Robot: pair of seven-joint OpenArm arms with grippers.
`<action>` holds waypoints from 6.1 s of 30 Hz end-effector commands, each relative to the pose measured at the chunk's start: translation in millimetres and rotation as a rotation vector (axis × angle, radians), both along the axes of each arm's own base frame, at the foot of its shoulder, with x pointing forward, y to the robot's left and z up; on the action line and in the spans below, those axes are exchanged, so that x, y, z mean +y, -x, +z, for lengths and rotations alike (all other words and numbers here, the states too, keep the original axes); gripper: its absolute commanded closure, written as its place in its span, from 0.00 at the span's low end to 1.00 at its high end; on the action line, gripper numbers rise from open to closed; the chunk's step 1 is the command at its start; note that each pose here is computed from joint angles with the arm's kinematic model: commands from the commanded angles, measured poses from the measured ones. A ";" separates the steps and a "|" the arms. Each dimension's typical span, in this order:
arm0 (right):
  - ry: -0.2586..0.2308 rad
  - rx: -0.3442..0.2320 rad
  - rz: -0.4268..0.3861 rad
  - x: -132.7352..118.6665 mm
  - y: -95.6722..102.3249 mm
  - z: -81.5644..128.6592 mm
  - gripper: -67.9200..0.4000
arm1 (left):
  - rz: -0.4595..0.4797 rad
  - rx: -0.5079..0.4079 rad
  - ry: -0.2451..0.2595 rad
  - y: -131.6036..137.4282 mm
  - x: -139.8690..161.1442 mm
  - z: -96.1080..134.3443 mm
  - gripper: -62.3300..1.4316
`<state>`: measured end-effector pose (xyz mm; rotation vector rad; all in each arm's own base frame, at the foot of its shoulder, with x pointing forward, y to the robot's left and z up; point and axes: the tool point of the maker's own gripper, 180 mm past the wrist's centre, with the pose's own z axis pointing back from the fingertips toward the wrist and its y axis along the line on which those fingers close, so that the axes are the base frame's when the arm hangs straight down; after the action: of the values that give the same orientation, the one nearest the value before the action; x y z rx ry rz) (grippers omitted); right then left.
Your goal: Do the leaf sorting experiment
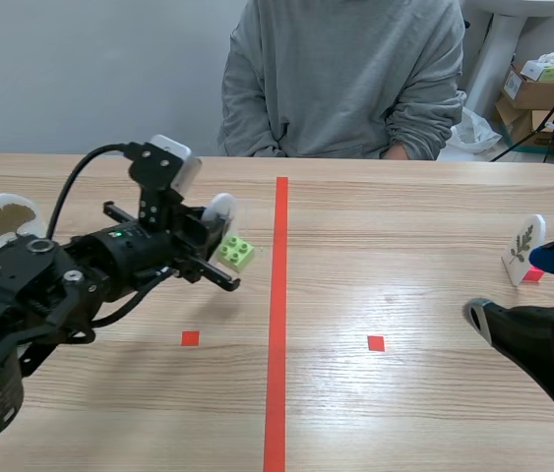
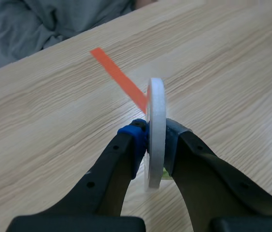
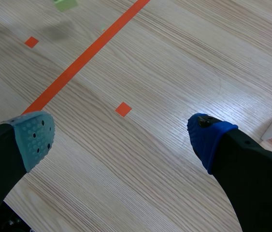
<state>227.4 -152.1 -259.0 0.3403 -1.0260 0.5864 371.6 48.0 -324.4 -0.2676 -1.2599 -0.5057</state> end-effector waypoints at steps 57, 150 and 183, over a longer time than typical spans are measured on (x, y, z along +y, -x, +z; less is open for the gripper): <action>0.004 -0.024 0.014 -0.4 -3.4 7.4 0.17 | 0.576 -0.118 -0.173 -31.5 189.6 26.4 0.12; 0.044 -0.026 0.014 -4.2 -3.5 3.4 0.07 | -0.149 0.053 0.079 178.8 13.7 95.6 0.08; 0.048 -0.025 0.014 -4.5 -3.4 3.0 0.07 | -0.149 0.053 0.079 178.8 13.7 95.6 0.08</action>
<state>227.0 -156.1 -263.6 0.3000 -1.0085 0.6115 191.0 65.8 -240.0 -0.4238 -1.1785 -0.5778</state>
